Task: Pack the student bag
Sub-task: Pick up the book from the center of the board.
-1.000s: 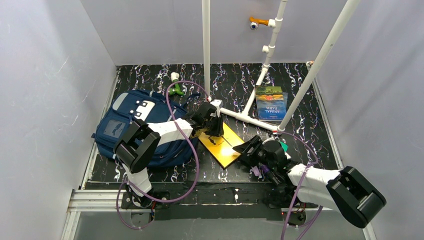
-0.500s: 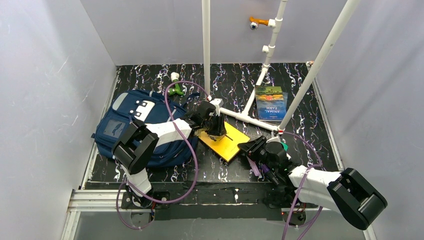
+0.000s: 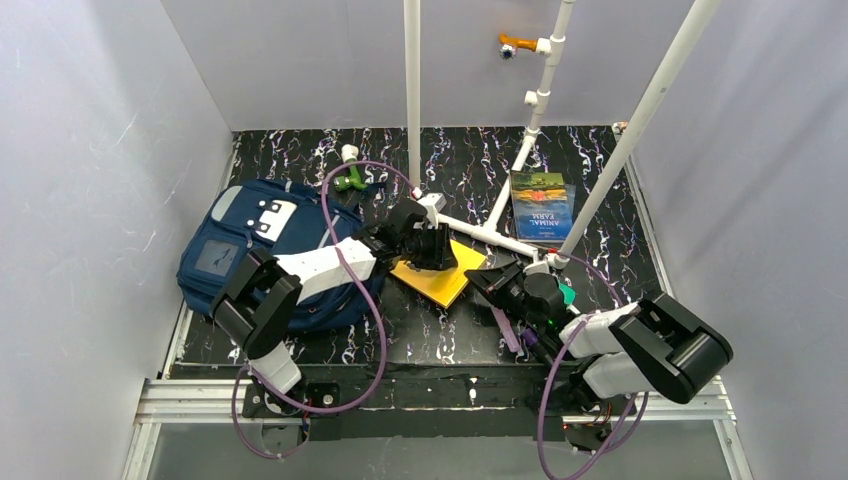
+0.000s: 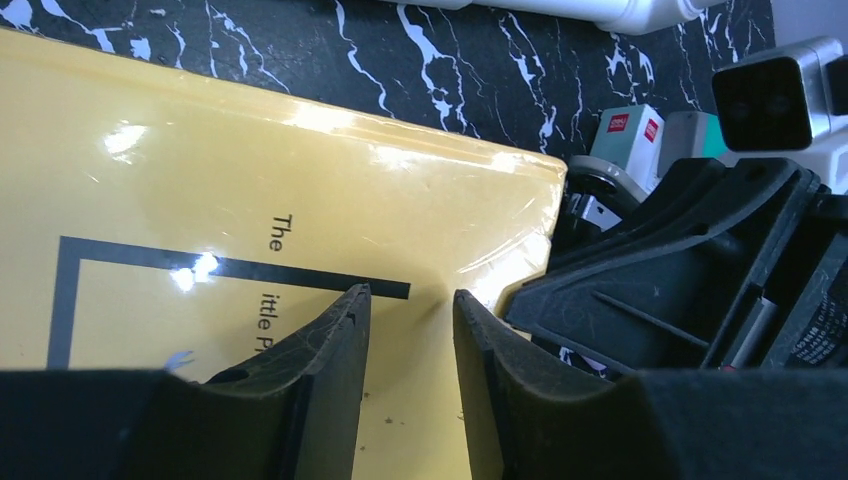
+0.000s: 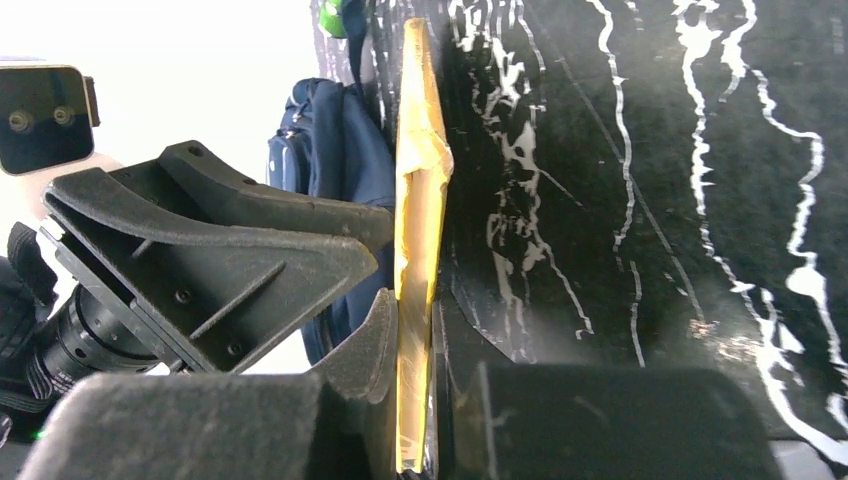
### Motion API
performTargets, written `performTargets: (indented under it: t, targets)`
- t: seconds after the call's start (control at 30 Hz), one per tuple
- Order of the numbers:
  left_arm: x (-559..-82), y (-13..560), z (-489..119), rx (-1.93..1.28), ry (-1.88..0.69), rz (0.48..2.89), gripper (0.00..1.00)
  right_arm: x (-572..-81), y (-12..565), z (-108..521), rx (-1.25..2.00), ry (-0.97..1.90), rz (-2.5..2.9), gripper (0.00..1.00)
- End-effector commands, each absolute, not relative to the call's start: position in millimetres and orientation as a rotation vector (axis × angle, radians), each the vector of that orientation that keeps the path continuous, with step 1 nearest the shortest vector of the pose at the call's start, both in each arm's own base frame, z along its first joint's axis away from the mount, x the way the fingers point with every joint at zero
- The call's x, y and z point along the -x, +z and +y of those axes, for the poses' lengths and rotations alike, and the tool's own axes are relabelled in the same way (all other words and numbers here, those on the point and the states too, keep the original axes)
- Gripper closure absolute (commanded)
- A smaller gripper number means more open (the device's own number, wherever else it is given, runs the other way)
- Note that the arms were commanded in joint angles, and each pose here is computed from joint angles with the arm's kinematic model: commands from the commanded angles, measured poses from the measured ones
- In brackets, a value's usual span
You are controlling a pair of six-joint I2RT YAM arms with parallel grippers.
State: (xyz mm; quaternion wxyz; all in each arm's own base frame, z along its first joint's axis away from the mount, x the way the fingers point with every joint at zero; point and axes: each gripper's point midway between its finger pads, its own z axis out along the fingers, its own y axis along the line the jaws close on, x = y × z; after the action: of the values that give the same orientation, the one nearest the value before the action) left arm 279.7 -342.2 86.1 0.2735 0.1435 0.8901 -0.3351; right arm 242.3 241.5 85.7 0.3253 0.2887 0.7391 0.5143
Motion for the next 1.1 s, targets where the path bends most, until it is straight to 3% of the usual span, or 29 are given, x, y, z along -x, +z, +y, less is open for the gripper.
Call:
performTargets:
  t: [0.0,0.1,0.17,0.3,0.43,0.6,0.7,1.07]
  targets:
    - [-251,106,-337,-0.464,-0.935,2.468,0.63,-253,198,265,-0.601,1.633,1.67,0.99]
    - [-259,157,-334,-0.495,-0.903,2.389,0.56,-249,179,251,-0.529,1.377,1.87,0.99]
    - [-267,185,-319,-0.475,-0.8,2.365,0.46,-246,179,233,-0.447,1.213,1.948,0.99]
    - [-280,214,-261,-0.407,-0.487,2.349,0.44,-228,177,214,-0.235,1.003,2.145,0.99]
    - [-273,213,-193,-0.43,-0.143,2.336,0.45,-215,214,203,-0.011,0.907,2.144,0.99]
    - [-263,184,-137,-0.551,0.199,2.362,0.38,-204,260,212,0.237,0.922,2.14,0.99]
    - [-254,155,-146,-0.66,0.161,2.442,0.39,-200,268,222,0.281,0.984,2.133,0.99]
    - [-258,98,-127,-0.582,0.315,2.617,0.66,-189,255,229,0.336,1.045,2.205,0.99]
